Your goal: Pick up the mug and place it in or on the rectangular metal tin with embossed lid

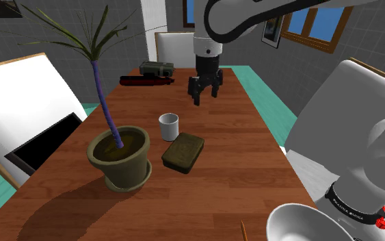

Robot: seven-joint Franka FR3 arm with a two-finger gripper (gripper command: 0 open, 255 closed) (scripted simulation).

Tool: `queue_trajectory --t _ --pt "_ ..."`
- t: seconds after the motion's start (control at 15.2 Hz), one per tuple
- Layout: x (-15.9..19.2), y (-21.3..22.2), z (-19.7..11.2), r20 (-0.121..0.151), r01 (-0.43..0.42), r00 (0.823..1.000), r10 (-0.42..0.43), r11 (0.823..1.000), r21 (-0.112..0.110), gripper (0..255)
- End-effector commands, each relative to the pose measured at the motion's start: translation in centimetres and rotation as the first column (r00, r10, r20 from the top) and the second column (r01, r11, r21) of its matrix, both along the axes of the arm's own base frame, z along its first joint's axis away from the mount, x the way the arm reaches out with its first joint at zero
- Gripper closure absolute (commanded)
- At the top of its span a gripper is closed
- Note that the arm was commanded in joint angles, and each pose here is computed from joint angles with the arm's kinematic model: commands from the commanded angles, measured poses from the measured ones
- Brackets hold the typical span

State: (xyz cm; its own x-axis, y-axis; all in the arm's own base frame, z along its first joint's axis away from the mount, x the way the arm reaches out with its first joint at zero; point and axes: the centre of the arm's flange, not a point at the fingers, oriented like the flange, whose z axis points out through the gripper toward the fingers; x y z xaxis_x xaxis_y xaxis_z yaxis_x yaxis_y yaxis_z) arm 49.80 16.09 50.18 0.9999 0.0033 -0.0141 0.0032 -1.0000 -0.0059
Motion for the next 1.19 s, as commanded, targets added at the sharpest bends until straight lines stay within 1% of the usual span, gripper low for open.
queue_trajectory --t 0.0,0.92,0.99,1.12 --pt "2.0 1.7 -1.6 -0.005 -0.001 1.0 0.001 1.0 -0.009 0" --pt "15.7 11.7 -10.9 -0.039 -0.011 0.999 0.008 0.997 -0.075 0" --pt "16.3 12.1 -11.3 -0.04 -0.011 0.999 0.008 0.997 -0.078 0" --pt "16.2 12.0 -12.4 -0.04 -0.011 0.999 0.008 0.997 -0.078 0"
